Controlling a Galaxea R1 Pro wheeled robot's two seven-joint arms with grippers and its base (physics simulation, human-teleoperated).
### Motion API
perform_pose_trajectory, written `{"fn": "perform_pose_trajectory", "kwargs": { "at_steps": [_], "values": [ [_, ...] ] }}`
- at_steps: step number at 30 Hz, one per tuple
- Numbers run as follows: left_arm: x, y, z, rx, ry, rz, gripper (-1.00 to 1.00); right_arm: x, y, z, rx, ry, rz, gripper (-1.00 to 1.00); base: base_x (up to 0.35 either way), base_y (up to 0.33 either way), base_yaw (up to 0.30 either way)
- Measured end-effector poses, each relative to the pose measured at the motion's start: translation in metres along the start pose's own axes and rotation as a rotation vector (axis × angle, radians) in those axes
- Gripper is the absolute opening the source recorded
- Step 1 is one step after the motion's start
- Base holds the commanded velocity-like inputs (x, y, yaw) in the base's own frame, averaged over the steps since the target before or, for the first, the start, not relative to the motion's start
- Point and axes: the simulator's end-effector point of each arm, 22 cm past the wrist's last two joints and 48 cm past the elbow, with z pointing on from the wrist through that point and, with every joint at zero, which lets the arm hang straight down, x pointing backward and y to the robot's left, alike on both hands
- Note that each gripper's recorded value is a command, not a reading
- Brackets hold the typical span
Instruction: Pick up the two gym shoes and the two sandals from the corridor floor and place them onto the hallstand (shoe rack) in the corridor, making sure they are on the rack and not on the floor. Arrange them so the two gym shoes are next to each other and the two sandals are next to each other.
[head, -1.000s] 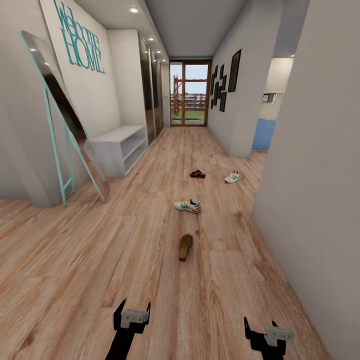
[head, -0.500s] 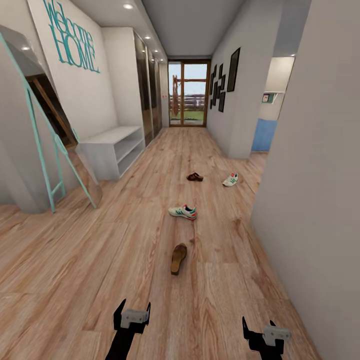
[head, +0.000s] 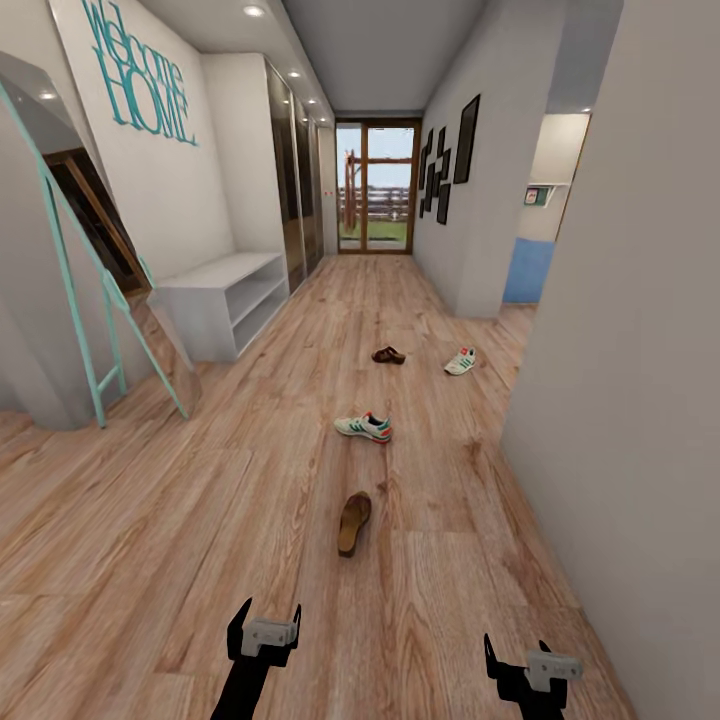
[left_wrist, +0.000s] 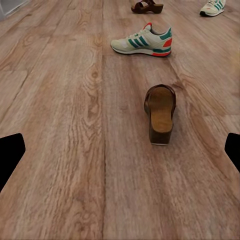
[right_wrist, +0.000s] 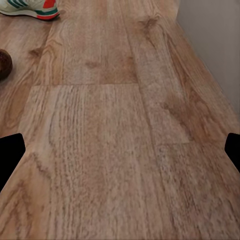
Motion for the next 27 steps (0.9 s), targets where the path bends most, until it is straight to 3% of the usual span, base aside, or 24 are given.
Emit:
{"fn": "perform_pose_trajectory", "kwargs": {
  "at_steps": [10, 27],
  "values": [
    [-0.0001, -0.0001, 0.0001, 0.000, 0.000, 0.000, 1.00, 0.0000, 0.0001, 0.0000, 0.000, 0.000, 0.000, 1.00, 0.074, -0.054, 0.000],
    [0.0001, 0.0017, 0.0001, -0.002, 0.001, 0.001, 1.00, 0.0000, 0.0001, 0.0000, 0.000, 0.000, 0.000, 1.00, 0.217, -0.168, 0.000]
  ]
}}
